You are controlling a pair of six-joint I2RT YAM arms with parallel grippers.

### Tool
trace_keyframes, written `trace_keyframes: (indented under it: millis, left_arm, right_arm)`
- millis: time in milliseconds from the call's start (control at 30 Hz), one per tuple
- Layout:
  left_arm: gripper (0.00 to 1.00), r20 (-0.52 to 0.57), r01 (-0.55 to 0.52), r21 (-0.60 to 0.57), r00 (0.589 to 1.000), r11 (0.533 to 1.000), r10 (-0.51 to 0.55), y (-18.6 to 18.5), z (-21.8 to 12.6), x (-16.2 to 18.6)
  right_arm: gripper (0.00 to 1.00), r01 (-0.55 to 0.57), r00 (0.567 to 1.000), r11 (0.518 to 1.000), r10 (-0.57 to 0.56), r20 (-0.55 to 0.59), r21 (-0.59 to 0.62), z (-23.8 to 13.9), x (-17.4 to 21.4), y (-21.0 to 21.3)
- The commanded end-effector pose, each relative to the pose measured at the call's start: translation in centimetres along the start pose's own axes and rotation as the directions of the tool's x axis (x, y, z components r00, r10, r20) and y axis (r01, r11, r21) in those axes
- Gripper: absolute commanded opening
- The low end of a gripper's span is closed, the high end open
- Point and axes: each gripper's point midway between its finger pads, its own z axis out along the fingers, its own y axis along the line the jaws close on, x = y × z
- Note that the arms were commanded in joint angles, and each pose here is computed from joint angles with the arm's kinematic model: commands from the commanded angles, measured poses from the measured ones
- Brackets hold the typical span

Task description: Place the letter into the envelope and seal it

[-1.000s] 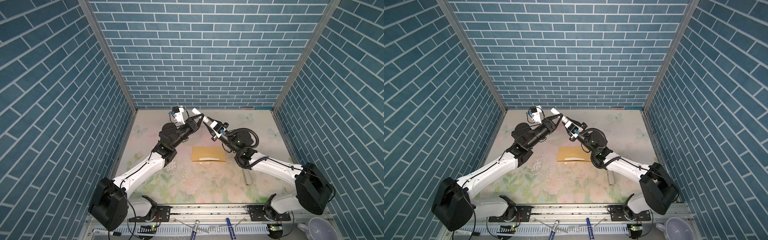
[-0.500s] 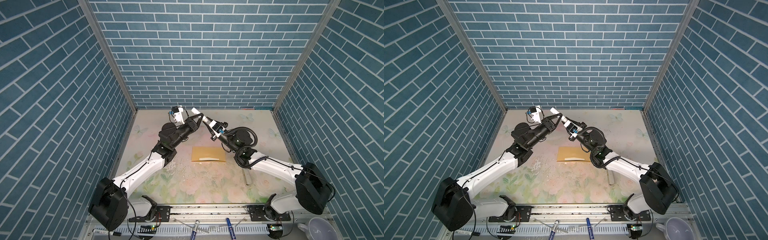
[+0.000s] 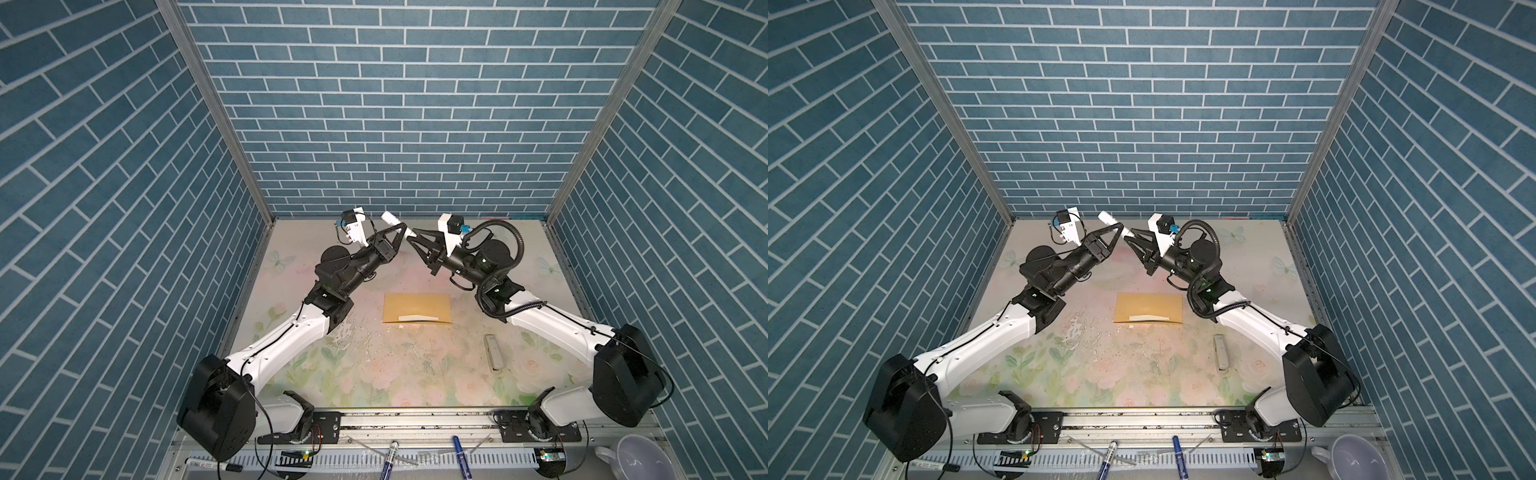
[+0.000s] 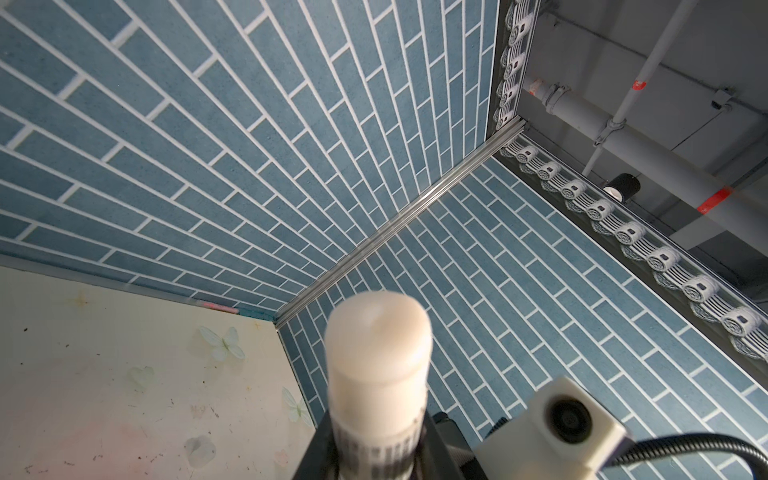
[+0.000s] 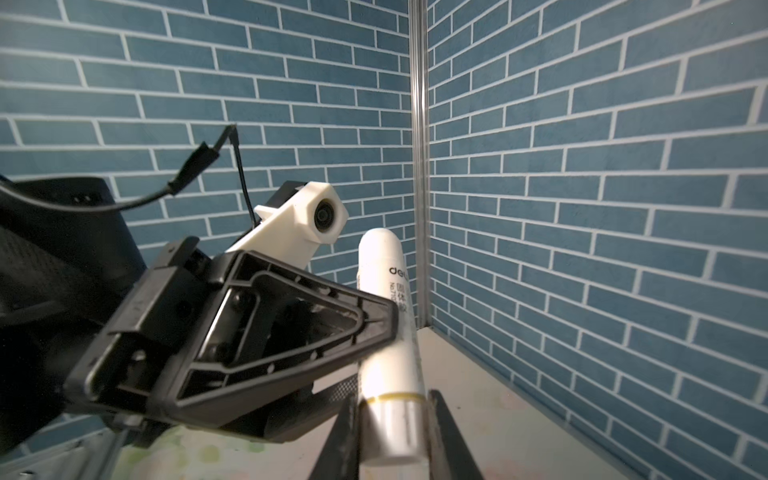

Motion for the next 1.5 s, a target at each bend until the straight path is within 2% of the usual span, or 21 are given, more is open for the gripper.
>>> trace_keyframes:
  millis: [0,133,300,367,467,567,667,867,1033,1267,1467]
  left_arm:
    - [0.00,-0.023,-0.054,0.056,0.998,0.997,0.055,-1.0,-0.1,0.6]
    - [0.00,-0.018,-0.051,0.058,0.998,0.997,0.053,-1.0,-0.1,0.5]
    - [0.00,-0.005,-0.021,0.050,1.000,0.999,0.021,-0.8,-0.1,0.2]
    - [0.00,0.006,0.014,0.044,1.000,0.999,-0.015,-0.7,-0.1,0.1]
    - [0.00,0.018,0.077,0.028,0.997,0.997,-0.078,-0.3,-0.1,-0.2]
    - [0.00,0.030,0.147,0.008,0.989,0.989,-0.147,-0.1,-0.3,-0.5]
    - [0.00,0.021,0.212,-0.016,0.977,0.977,-0.211,0.3,-0.3,-0.6]
    - [0.00,-0.013,0.360,-0.001,0.933,0.933,-0.360,0.1,0.4,-0.5]
    - [0.00,-0.047,0.468,0.064,0.883,0.881,-0.466,-0.3,1.3,-0.3]
    - [0.00,-0.054,0.480,0.061,0.877,0.875,-0.477,-0.2,1.4,-0.2]
    - [0.00,-0.055,0.484,0.065,0.875,0.873,-0.481,-0.1,1.4,-0.2]
  right_arm:
    - [0.00,-0.230,0.969,0.973,0.230,0.087,-0.009,0.2,-4.3,-1.8]
    - [0.00,-0.278,0.958,0.960,0.280,0.060,-0.045,0.4,-4.0,-1.6]
    - [0.01,-0.195,0.977,0.980,0.197,0.075,-0.034,0.0,-4.0,-1.6]
    - [0.22,-0.109,0.987,0.994,0.111,0.115,-0.023,-0.6,-4.3,-1.4]
    - [0.42,0.045,0.980,0.998,-0.054,0.193,0.047,-2.0,-4.6,-1.5]
    - [0.52,0.172,0.953,0.976,-0.199,0.229,0.131,-3.2,-4.6,-1.7]
    - [0.58,0.251,0.922,0.954,-0.287,0.260,0.165,-3.8,-4.9,-1.2]
    - [0.61,0.349,0.868,0.919,-0.390,0.307,0.180,-3.5,-4.9,0.4]
    - [0.61,0.376,0.862,0.913,-0.407,0.301,0.156,-2.4,-4.0,1.3]
    - [0.60,0.375,0.869,0.909,-0.413,0.273,0.183,-1.6,-2.9,0.5]
    - [0.53,0.365,0.871,0.907,-0.412,0.268,0.209,-1.1,-2.3,-0.4]
